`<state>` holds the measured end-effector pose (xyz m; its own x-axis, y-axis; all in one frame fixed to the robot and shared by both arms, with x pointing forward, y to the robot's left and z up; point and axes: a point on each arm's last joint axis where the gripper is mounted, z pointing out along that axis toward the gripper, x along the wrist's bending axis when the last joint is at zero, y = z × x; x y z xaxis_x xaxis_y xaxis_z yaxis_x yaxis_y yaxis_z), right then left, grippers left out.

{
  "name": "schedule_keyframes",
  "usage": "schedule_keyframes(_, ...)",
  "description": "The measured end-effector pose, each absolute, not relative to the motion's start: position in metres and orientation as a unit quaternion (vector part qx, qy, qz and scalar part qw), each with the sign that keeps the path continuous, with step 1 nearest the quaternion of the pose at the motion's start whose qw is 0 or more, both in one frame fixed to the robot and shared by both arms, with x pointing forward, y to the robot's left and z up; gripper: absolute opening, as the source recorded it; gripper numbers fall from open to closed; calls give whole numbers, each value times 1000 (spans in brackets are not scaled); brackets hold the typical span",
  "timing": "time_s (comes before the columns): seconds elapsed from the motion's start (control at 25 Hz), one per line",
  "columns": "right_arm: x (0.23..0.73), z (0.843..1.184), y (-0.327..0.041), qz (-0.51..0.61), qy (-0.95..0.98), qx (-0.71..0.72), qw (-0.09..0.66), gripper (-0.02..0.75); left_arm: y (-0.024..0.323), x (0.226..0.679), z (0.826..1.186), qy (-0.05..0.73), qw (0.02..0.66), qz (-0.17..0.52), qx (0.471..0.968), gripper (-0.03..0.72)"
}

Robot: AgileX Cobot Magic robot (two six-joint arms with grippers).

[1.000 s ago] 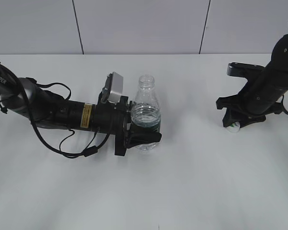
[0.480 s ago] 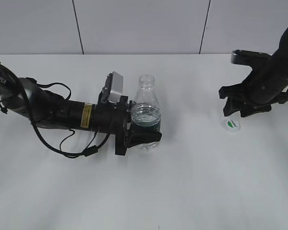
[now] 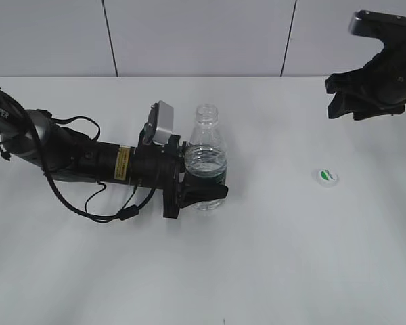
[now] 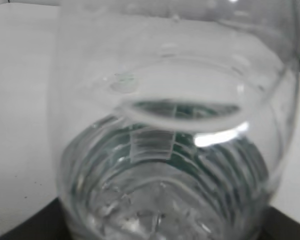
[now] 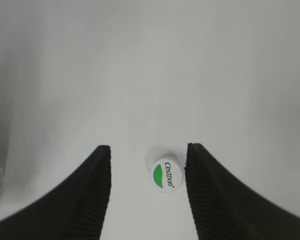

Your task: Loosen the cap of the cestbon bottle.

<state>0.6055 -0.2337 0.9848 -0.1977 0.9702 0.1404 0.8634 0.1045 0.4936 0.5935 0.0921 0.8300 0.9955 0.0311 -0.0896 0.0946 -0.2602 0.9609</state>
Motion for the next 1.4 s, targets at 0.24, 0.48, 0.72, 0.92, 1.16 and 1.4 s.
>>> schedule_keyframes(0.24, 603, 998, -234, 254, 733, 619, 122, 372, 92, 595, 830, 73, 607, -38, 790, 407)
schedule_keyframes(0.48, 607, 1006, -234, 263, 732, 615, 131, 372, 92, 596, 831, 78, 609, -41, 789, 411)
schedule_keyframes(0.72, 607, 1008, -234, 265, 731, 614, 133, 372, 92, 596, 829, 81, 604, -39, 792, 495)
schedule_keyframes(0.92, 607, 1008, -234, 265, 731, 614, 133, 372, 92, 596, 829, 82, 604, -40, 791, 560)
schedule_keyframes(1.16, 607, 1008, -234, 265, 731, 614, 133, 372, 91, 595, 834, 74, 618, -48, 782, 566)
schedule_keyframes(1.4, 608, 1009, -234, 266, 731, 614, 134, 372, 91, 596, 858, 58, 624, -38, 778, 566)
